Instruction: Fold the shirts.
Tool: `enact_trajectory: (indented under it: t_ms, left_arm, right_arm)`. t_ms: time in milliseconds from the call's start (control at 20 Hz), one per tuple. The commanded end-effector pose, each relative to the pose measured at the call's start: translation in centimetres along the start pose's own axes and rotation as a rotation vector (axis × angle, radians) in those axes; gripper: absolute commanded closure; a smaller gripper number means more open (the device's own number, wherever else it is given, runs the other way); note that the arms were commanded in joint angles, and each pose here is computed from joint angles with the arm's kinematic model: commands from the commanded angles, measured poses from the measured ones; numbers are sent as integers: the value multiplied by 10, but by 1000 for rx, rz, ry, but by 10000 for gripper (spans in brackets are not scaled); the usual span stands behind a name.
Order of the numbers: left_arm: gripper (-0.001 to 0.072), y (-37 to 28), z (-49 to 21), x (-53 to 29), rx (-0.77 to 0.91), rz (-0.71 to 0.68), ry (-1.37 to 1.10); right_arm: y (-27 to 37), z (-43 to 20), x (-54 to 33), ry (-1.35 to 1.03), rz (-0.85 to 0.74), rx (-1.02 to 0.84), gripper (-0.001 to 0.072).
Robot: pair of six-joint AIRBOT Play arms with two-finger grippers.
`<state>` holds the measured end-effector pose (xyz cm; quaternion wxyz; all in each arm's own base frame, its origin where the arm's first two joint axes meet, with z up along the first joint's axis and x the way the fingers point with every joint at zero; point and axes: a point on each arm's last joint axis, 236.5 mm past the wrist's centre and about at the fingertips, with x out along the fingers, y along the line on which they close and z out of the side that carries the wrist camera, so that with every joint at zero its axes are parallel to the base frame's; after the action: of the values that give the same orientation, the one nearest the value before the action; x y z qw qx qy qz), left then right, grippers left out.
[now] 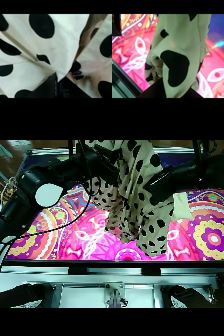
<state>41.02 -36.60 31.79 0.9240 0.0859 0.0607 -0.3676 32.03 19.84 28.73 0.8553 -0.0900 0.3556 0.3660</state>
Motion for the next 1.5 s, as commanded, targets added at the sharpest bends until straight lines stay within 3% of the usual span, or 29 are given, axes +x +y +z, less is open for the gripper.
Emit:
enact_trajectory:
  t_ms: [0,300,600,800,1000,1250,1450]
  left_arm:
    - [661,14,-1,-1,54,42,6]
    - [662,61,55,-75,187,186,-44]
    - [662,58,136,-126,184,207,-251]
    - [663,57,170,-149,85,197,-358]
    - [663,47,142,-144,78,165,-221]
    - [662,57,53,-145,68,182,159]
    - [658,12,-5,-129,-16,-4,375]
  right_arm:
    - [-4,-13,-1,55,-18,-4,641]
    - [-16,-27,-2,115,-69,-7,642]
    - [-11,-28,10,132,-23,14,642]
    - [-5,-29,20,152,-4,9,642]
    - [-9,-26,24,144,-19,9,641]
    - [-13,-16,24,101,-38,5,641]
    - [-8,7,26,3,-15,4,642]
